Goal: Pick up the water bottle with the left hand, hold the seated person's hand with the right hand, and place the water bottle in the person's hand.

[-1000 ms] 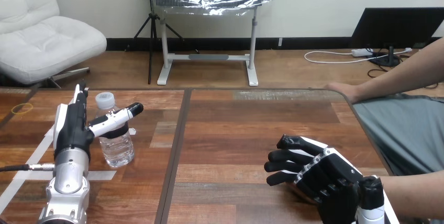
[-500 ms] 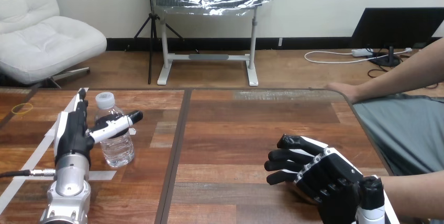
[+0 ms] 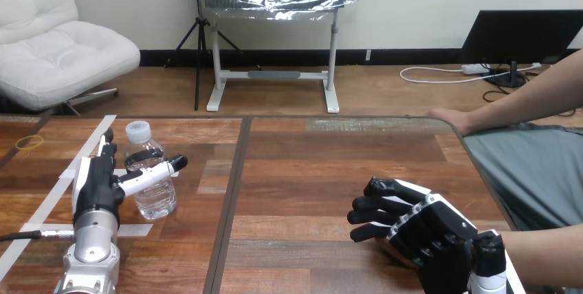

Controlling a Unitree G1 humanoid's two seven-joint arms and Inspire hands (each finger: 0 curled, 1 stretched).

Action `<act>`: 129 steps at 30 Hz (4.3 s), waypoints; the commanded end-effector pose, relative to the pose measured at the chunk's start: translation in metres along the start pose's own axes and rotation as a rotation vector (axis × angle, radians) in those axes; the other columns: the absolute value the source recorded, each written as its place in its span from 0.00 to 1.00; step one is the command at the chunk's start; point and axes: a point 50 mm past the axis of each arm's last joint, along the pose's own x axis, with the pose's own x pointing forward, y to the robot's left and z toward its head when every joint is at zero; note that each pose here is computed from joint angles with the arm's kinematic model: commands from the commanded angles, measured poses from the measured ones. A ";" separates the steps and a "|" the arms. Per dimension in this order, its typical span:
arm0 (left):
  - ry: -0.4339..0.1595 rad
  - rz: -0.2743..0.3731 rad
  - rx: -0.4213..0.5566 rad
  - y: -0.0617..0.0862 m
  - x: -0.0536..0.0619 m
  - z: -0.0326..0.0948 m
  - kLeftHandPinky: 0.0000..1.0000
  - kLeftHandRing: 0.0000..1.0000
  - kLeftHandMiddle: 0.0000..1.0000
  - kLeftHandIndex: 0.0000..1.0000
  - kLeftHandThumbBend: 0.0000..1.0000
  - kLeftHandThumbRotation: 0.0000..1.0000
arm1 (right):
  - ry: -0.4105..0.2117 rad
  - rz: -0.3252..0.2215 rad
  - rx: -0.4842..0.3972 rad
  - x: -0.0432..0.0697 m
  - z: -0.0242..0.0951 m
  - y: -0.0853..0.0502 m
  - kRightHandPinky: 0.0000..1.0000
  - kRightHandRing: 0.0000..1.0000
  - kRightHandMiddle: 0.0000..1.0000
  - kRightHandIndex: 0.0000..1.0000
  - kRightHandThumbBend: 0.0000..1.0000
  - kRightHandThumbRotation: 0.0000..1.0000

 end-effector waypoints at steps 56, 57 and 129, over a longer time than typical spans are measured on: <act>0.022 -0.014 -0.067 -0.016 0.016 0.036 0.91 0.98 1.00 1.00 0.99 0.22 | -0.089 0.039 -0.032 0.012 0.010 -0.002 0.58 0.66 0.68 0.69 0.70 1.00; 0.024 -0.015 -0.065 -0.016 0.016 0.036 0.91 0.98 1.00 1.00 0.99 0.22 | -0.089 0.039 -0.032 0.012 0.010 -0.002 0.58 0.66 0.68 0.69 0.70 1.00; 0.044 0.028 0.044 -0.023 0.019 0.047 0.63 0.78 0.82 0.83 0.97 0.09 | -0.109 0.036 -0.035 0.010 0.012 0.001 0.57 0.64 0.67 0.68 0.70 1.00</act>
